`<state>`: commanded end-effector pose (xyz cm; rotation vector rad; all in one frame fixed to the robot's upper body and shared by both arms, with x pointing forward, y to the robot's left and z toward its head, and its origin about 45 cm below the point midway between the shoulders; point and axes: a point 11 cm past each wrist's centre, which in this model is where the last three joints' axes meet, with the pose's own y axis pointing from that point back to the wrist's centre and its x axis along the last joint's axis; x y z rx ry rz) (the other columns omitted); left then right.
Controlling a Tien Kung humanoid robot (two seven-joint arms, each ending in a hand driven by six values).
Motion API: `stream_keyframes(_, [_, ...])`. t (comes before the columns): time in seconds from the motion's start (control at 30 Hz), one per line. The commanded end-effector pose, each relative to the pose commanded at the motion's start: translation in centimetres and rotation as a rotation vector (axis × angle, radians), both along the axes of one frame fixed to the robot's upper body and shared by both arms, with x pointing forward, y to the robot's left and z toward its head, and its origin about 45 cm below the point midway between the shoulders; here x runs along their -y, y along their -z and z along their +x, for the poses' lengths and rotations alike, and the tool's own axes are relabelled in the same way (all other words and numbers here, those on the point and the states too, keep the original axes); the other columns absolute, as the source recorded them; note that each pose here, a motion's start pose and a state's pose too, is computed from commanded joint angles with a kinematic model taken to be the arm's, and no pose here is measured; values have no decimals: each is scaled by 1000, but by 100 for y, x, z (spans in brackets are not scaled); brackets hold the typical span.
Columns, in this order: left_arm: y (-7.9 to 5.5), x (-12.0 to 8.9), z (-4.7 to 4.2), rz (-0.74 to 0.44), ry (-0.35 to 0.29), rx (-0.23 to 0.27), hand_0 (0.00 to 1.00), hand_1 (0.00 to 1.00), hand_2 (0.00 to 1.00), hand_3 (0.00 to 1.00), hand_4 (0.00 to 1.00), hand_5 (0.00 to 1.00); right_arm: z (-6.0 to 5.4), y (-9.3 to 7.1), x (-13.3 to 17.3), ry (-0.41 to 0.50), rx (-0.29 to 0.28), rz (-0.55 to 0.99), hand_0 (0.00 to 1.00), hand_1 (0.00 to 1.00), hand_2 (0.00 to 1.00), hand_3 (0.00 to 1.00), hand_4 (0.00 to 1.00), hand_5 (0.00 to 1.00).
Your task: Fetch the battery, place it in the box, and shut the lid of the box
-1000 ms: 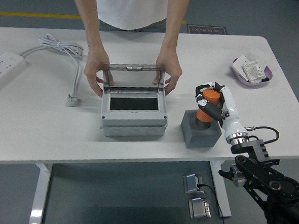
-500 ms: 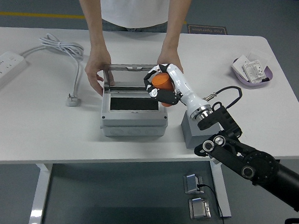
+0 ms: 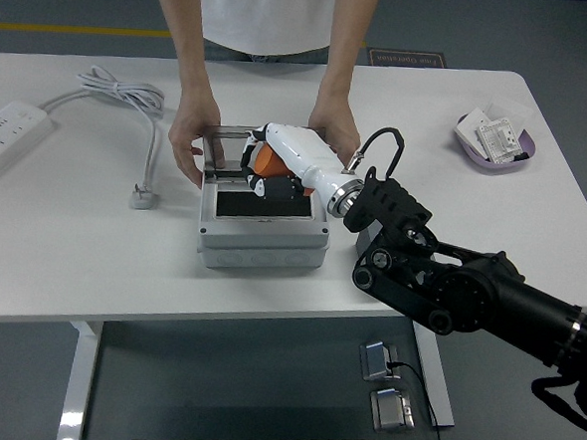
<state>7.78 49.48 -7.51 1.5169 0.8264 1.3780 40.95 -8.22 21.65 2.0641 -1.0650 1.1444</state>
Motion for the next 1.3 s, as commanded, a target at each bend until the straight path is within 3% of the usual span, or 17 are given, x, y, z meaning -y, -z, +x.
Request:
stream_keyframes(0.33, [-4, 33, 96, -3, 20, 5, 726, 747, 694, 671, 596, 336, -25, 203, -37, -1, -24, -5, 185, 288, 244, 363, 56, 2])
stream_keyframes(0.83, [-5, 68, 177, -7, 42, 11, 727, 748, 696, 671, 597, 340, 31, 281, 31, 10, -7, 12, 189, 291, 256, 363, 43, 2])
stream_keyframes(0.87, [-5, 67, 176, -7, 42, 11, 727, 747, 696, 673, 595, 343, 30, 279, 28, 7, -7, 14, 231, 308, 302, 361, 85, 111])
stream_keyframes(1.03, [-7, 61, 168, -4, 42, 8, 727, 747, 696, 673, 595, 343, 16, 279, 15, -4, -10, 28, 231, 308, 302, 361, 85, 111])
stream_keyframes(1.07, [-7, 59, 167, -4, 42, 8, 727, 749, 695, 671, 594, 346, 12, 283, 14, -5, -12, 30, 317, 350, 340, 415, 319, 165])
stream_keyframes(1.23, [-6, 57, 157, -3, 41, 7, 727, 749, 695, 671, 594, 346, -6, 322, 30, -6, -25, 34, 317, 350, 340, 415, 319, 165])
stream_keyframes(1.27, [-5, 57, 155, -3, 41, 6, 727, 748, 695, 671, 594, 348, -8, 330, 36, -5, -27, 35, 630, 514, 506, 546, 505, 46])
stream_keyframes(1.3, [-4, 58, 152, -3, 41, 6, 727, 748, 695, 671, 594, 348, -10, 339, 43, -5, -31, 36, 630, 514, 506, 546, 505, 46])
